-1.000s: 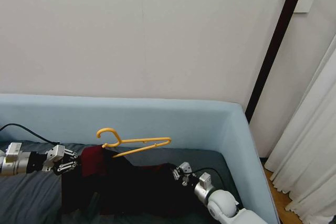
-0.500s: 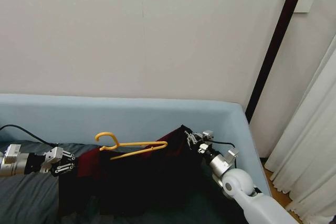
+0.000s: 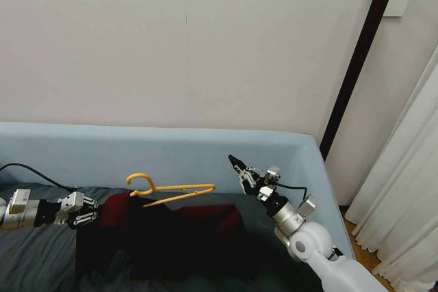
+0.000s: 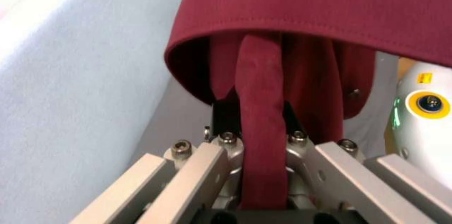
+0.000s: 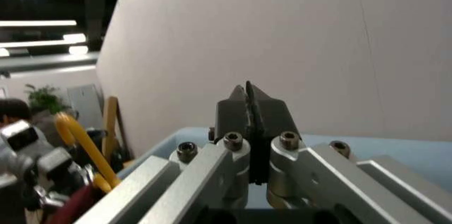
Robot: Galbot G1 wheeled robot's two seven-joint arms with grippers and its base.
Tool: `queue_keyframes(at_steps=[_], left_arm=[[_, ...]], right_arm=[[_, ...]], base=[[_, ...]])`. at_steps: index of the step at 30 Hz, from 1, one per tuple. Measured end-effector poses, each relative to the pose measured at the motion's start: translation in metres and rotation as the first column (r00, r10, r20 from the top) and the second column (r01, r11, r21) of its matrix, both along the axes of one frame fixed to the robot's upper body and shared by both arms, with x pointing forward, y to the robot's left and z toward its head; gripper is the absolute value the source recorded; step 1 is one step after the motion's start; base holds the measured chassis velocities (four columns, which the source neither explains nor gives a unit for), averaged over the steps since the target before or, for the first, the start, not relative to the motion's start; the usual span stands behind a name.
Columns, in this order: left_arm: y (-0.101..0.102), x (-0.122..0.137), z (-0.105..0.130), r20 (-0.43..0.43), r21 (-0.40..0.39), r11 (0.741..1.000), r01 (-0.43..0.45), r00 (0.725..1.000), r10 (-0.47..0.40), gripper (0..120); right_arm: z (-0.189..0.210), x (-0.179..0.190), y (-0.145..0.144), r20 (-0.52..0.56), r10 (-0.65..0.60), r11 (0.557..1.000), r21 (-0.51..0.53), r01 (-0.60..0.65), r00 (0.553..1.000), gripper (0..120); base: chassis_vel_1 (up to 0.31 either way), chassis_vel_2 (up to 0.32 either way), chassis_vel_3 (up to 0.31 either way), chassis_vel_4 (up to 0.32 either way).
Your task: Pick up the clothes from the sofa and hang them on the clothes hanger.
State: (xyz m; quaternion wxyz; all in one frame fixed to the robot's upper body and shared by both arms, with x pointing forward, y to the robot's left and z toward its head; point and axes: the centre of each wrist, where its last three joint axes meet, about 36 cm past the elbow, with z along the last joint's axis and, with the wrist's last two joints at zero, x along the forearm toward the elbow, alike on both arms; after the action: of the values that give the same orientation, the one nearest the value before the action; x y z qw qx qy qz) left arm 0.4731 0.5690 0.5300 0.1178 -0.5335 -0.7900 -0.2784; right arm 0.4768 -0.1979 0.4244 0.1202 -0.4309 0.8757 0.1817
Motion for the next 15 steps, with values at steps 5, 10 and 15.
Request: queue_keyframes(at_steps=[5, 10, 15], left_arm=[[-0.001, 0.0, 0.001, 0.001, 0.003, 1.0, 0.006, 1.0, -0.006, 1], [-0.002, 0.0, 0.002, 0.003, 0.007, 1.0, 0.009, 1.0, -0.009, 1], [-0.004, 0.0, 0.007, 0.009, 0.011, 1.0, 0.012, 1.0, -0.012, 1]], right_arm=[[-0.039, -0.014, -0.004, -0.085, -0.177, 0.949, -0.278, 0.147, 0.98, 0], [-0.092, -0.043, 0.001, -0.279, -0.284, 0.852, -0.512, 0.108, 0.917, 7], [-0.129, -0.044, 0.007, -0.454, -0.143, 0.862, -0.494, -0.114, 0.879, 29]], base=[[0.0, 0.0, 0.0, 0.0], [0.0, 0.0, 0.0, 0.0], [0.0, 0.0, 0.0, 0.0]])
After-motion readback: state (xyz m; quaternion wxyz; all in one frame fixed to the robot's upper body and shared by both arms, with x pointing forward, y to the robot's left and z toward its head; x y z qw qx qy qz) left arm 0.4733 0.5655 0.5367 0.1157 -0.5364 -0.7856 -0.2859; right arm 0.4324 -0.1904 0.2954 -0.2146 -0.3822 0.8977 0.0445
